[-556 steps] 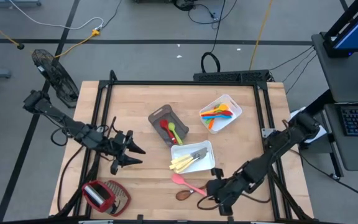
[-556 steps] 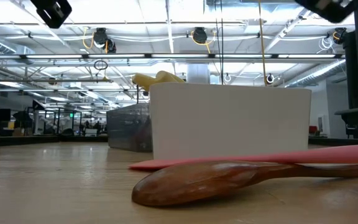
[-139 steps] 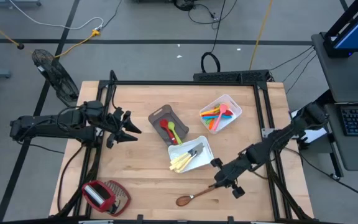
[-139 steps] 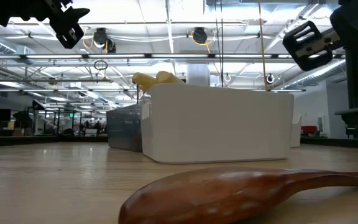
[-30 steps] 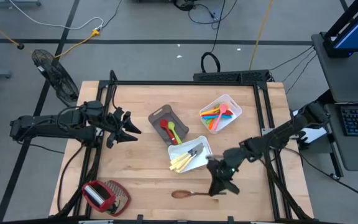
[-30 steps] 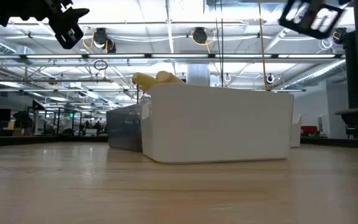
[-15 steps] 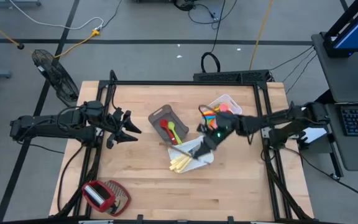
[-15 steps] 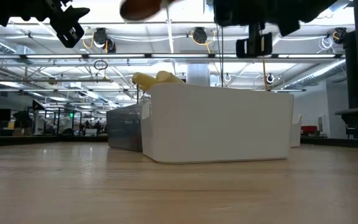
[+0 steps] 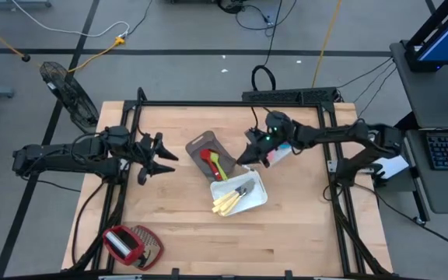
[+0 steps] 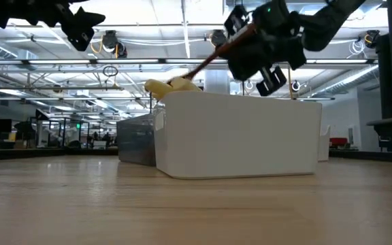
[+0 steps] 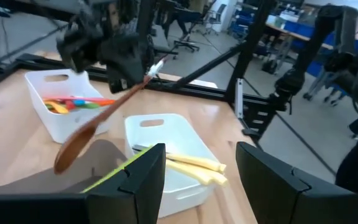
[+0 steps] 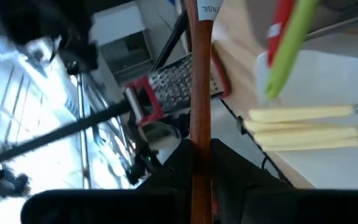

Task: Pick & Place Kitchen Items
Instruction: Put the brown serving spoon into the black bin

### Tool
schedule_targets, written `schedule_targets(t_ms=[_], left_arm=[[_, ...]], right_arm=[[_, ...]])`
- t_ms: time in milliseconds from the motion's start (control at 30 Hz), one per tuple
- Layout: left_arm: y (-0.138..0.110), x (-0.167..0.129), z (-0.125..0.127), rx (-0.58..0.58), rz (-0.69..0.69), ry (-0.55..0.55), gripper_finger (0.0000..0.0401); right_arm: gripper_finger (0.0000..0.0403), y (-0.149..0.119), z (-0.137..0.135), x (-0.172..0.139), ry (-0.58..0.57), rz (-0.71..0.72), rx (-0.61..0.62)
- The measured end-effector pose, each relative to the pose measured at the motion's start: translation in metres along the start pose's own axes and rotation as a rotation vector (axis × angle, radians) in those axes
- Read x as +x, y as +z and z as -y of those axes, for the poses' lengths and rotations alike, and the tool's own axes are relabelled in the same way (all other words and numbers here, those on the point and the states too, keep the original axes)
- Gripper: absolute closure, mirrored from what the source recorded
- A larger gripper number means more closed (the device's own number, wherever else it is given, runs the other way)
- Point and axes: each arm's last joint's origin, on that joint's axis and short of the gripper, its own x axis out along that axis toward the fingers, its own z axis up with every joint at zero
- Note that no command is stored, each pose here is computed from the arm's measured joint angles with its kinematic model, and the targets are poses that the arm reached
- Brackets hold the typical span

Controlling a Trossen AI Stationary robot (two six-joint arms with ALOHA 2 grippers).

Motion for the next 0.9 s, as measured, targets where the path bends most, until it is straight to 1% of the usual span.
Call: schedule_targets(t_ms=[167, 333, 433, 533, 667, 900], left_arm=[[0.0, 0.0, 0.0, 0.014, 0.001, 0.006, 0.0199], [0.0, 0.0, 0.0, 0.035, 0.001, 0.006, 0.0199], [0.0, 0.0, 0.0, 0.058, 0.001, 0.006, 0.0199], [0.0, 0.0, 0.0, 0.077, 0.001, 0.006, 0.0199], [0.0, 0.0, 0.0, 0.083, 0.0, 0.006, 0.0199], [0.0, 0.0, 0.0, 0.076, 0.0, 0.004, 0.0199]], right_arm=[[0.0376, 0.02, 0.011, -0.005, -0.012, 0.049, 0.118], [0.0376, 0.033, 0.017, -0.007, -0.016, 0.078, 0.218], [0.037, 0.038, 0.013, -0.004, -0.004, 0.078, 0.237], [0.037, 0.048, 0.003, 0.003, 0.019, 0.074, 0.213], [0.0373, 0.062, -0.005, 0.013, 0.025, 0.077, 0.199], [0.0363, 0.08, -0.007, 0.024, 0.022, 0.079, 0.215]])
